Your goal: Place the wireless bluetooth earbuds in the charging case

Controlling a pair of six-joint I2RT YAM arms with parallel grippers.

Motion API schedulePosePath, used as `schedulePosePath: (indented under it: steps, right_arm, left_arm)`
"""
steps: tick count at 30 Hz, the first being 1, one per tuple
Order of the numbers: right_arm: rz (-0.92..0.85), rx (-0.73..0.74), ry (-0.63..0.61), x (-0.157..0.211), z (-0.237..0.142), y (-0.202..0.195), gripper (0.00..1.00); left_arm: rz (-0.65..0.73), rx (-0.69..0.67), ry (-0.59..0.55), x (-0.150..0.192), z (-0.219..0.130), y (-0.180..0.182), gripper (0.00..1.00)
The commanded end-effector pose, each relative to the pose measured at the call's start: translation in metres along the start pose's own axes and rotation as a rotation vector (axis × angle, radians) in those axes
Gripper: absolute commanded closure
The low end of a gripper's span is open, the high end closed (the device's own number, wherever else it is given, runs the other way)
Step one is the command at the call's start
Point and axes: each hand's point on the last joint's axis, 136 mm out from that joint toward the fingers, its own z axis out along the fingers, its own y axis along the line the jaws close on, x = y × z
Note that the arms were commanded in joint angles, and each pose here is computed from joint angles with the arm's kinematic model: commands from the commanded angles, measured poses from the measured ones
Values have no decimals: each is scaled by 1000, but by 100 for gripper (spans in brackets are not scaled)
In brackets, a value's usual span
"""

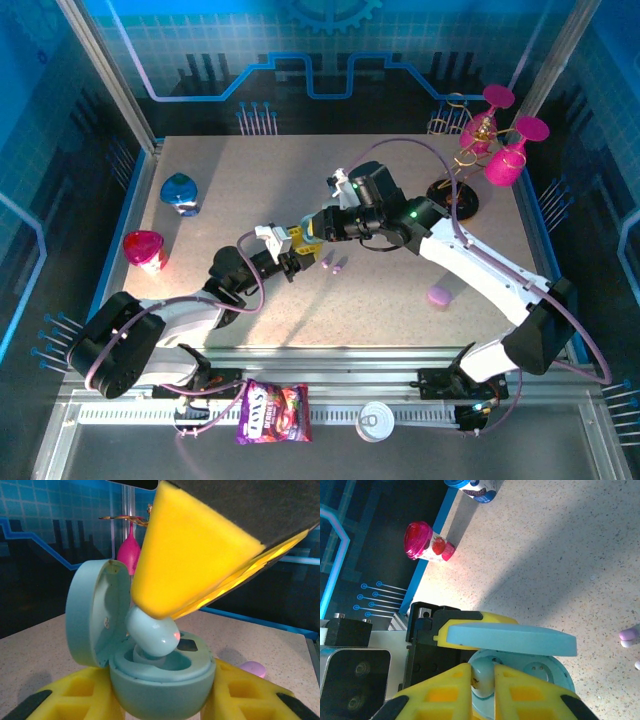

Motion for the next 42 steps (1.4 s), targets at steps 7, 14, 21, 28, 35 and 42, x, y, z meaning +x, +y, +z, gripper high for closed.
schedulePosePath:
  steps: [7,14,21,28,35,42]
  right_arm:
    - [32,-113,19,3,-2,16,89]
    - [49,-65,41,10,-6,6,89]
    - [79,-39,60,15,-10,0,88]
    - [86,-12,57,15,-12,-6,87]
    - [77,-21,45,7,-7,-4,82]
    - [53,3,51,0,1,-6,84]
  left_arm:
    - [58,24,-77,-23,4,-6,67]
    - [61,23,-82,-25,3,-6,67]
    - [61,22,-81,-24,4,-5,67]
    - [61,23,-80,-24,4,-5,67]
    - [57,29,-79,-23,4,-6,67]
    - [60,28,-78,-24,3,-7,67]
